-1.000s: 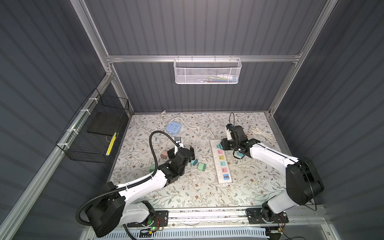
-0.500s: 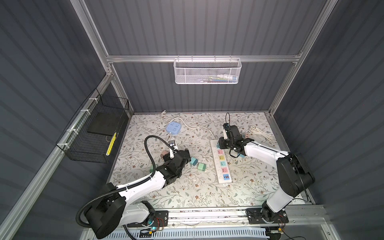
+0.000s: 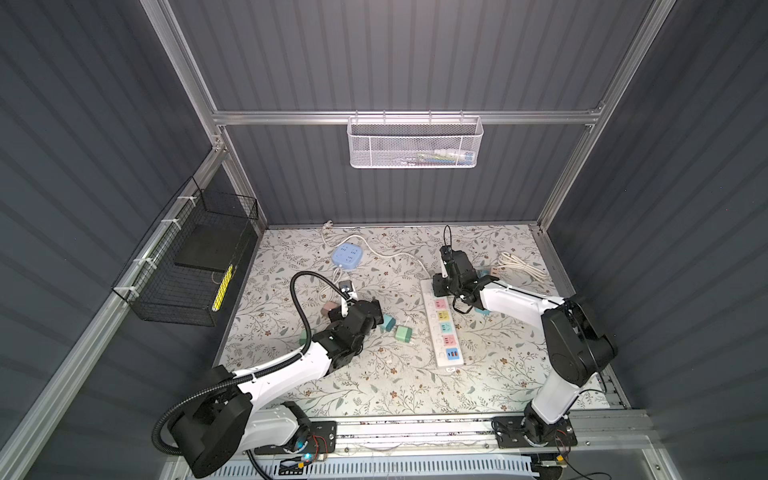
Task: Insert the plug
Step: 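Lower the teal adapter with the right gripper onto the strip's farthest socket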
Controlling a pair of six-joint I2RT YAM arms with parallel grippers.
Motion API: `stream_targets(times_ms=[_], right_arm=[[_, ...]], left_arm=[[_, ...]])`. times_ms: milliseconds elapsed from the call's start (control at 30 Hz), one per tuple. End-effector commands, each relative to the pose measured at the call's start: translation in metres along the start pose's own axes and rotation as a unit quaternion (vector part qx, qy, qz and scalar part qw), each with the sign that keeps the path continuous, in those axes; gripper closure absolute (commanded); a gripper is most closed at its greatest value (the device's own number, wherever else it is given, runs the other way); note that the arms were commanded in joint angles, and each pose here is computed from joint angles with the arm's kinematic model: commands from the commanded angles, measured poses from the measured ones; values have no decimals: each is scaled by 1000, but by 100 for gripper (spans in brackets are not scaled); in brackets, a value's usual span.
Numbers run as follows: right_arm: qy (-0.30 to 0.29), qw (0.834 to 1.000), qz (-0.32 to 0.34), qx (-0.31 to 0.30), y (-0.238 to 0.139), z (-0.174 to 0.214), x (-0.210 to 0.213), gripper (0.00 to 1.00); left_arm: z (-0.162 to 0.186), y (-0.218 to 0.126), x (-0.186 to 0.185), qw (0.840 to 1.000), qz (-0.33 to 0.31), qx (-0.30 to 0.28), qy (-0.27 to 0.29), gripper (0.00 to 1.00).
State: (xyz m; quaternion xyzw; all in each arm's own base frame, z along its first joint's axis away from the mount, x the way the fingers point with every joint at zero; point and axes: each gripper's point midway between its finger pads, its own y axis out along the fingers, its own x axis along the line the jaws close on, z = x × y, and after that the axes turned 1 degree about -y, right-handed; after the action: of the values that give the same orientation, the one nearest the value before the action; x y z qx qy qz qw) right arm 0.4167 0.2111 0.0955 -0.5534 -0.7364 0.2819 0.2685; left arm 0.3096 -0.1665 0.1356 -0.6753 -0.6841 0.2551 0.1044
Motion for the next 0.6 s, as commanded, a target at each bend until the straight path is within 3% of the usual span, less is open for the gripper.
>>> stream_targets(times_ms=[0,233,567], right_arm=[[-11,1000,19,16,-6,6,-4,83],[3,1000,6,10,-18,-3,2,84],[1,999,11,39,4,19,1,85]], left_arm=[[-2,2,2,1000,-2,-6,2,0],[0,4,-1,1000,3,-2,2,0],[-2,1,0,1000,7,-4,-1,0]])
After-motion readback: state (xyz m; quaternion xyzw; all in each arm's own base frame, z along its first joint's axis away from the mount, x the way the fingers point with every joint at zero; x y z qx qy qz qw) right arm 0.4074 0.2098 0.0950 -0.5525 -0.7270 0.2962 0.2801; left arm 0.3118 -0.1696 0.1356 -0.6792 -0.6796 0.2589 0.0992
